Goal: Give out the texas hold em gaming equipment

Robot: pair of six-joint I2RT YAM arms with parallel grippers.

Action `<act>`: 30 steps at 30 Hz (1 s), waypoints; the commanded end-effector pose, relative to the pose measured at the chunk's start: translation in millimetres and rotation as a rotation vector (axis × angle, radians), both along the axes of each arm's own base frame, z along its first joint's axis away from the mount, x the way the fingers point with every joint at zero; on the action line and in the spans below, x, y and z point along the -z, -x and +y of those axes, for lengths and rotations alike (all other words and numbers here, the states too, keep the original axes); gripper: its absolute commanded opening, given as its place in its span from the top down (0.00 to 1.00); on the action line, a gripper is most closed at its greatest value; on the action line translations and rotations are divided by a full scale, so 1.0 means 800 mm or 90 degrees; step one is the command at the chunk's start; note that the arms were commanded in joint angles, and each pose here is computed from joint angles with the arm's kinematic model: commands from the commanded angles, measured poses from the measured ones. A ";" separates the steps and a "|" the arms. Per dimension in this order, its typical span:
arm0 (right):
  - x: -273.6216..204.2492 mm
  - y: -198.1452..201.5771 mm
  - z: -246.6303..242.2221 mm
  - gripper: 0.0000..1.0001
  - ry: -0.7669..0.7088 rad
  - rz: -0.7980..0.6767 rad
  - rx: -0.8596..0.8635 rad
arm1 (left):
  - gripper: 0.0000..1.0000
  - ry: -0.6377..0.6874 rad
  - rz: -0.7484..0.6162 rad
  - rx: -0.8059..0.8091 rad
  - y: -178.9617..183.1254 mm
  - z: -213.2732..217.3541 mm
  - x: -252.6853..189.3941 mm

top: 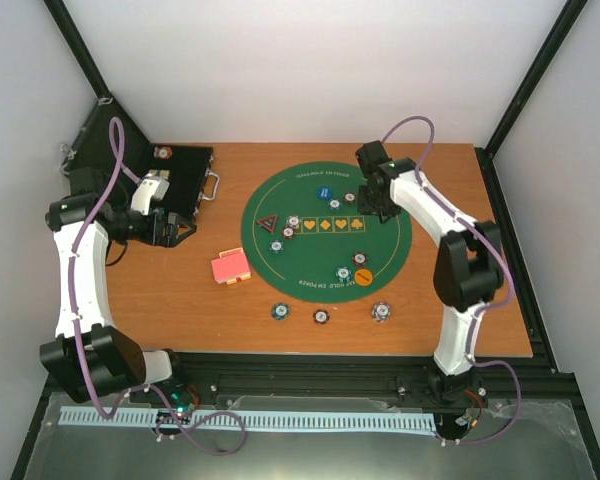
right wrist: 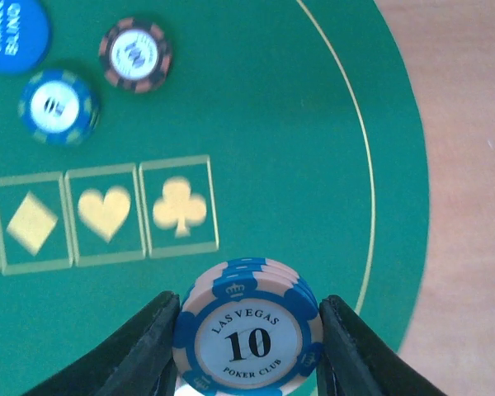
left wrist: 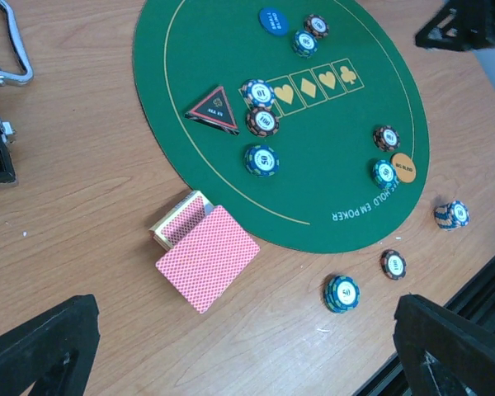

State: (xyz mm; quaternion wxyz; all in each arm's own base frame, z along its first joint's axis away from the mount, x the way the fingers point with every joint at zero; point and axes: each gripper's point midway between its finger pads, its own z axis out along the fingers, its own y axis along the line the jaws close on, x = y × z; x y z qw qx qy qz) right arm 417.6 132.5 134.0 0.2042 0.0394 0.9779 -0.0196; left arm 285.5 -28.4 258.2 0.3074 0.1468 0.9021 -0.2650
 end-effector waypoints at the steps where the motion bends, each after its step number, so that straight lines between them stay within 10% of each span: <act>1: 0.026 -0.058 -0.009 0.77 0.006 0.009 -0.003 | 0.00 0.003 -0.021 0.009 -0.005 -0.001 -0.017; 19: 0.115 -0.183 -0.013 0.75 -0.007 0.017 0.016 | 0.00 -0.005 -0.001 0.015 -0.019 0.007 0.005; 30: 0.123 -0.198 -0.007 0.53 -0.039 0.012 0.012 | 0.00 -0.003 0.004 0.016 -0.023 0.008 0.008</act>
